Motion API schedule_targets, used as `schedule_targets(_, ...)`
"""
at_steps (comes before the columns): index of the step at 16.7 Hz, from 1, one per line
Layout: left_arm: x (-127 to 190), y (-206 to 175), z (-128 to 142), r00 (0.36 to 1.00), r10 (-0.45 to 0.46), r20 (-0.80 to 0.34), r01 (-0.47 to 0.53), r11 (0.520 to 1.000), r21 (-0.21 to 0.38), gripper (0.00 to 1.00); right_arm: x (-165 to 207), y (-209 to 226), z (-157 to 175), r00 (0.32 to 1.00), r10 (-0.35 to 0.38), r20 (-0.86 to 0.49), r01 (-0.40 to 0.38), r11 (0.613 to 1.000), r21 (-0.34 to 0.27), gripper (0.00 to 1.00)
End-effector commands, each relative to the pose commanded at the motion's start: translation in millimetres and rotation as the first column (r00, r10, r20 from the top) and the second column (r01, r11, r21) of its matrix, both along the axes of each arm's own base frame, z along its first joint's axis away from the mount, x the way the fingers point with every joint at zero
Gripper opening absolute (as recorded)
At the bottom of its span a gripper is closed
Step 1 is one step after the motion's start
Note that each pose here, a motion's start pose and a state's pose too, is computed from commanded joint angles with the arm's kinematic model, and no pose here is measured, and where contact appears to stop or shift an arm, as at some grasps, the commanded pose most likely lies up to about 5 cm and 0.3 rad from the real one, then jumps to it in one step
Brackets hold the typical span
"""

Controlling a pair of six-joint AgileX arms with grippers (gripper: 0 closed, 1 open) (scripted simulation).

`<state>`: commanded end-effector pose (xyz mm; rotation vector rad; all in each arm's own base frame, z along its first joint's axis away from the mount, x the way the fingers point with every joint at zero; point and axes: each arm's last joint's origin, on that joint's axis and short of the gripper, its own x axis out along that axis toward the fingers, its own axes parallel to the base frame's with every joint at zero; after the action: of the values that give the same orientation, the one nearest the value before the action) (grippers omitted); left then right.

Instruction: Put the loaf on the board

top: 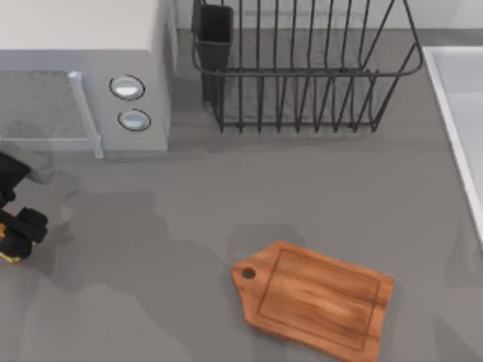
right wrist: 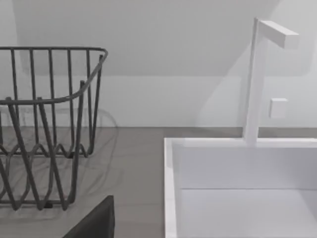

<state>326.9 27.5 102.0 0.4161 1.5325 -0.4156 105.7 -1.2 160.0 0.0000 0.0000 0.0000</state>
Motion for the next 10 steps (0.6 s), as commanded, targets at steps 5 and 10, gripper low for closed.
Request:
schedule_targets(5,-3.7,0.8,11.6,1.000,0.009,0.003,-0.009,1.000,-0.002,0.00,0.0,0.0,0.0,1.000,0.000,0.000,0.000,1.000,0.000,1.00)
schedule_targets(10,-17.3,-0.7,6.6,0.999,0.009,-0.049,-0.009,1.000,0.001,0.00,0.0,0.0,0.0,1.000,0.000,0.000,0.000,1.000,0.000,1.00)
